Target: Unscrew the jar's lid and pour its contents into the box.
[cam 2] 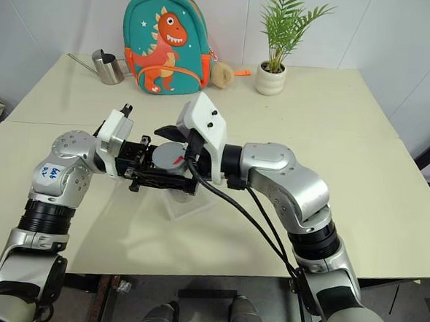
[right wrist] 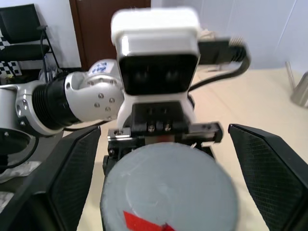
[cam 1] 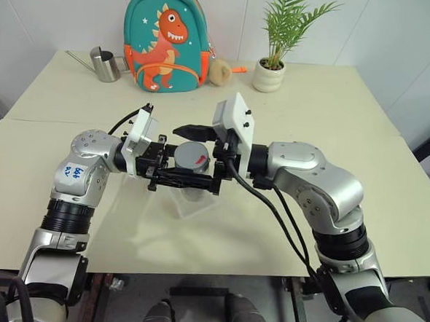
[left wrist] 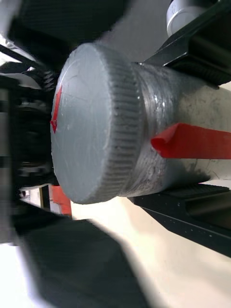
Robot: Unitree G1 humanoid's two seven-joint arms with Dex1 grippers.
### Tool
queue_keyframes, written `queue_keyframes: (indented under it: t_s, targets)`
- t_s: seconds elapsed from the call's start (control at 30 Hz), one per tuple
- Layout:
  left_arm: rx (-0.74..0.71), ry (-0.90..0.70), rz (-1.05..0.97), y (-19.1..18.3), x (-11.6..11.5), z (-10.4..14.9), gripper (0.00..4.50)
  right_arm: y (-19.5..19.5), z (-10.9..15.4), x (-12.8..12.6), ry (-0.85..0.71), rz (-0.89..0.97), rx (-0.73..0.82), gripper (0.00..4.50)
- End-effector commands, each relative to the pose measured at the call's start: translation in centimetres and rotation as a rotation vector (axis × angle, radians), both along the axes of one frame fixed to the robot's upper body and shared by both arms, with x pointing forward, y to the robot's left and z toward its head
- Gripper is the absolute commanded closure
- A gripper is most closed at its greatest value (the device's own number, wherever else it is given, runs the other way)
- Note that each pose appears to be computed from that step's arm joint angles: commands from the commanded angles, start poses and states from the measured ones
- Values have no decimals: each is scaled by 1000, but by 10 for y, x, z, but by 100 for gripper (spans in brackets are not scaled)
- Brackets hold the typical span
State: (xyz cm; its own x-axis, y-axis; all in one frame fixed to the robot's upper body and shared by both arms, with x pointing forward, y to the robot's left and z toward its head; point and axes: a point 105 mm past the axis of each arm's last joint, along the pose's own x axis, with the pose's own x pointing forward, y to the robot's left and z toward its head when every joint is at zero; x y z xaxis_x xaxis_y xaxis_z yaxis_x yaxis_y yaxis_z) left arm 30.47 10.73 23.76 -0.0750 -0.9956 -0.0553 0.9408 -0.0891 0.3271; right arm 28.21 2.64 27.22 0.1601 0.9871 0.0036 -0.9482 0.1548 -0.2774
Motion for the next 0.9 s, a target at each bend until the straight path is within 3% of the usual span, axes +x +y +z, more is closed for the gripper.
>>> queue_keyframes:
  t_s: [0.03,0.57,0.9]
  targets:
    - [3,-65,-15,-3,-3,10,247,2,15,0,-58,-8,33,3]
    - [8,-51,9,3,-2,6,247,-22,24,22,-70,-118,39,3]
    - [-4,-3,42,8,0,6,247,-45,24,21,-65,-163,12,3]
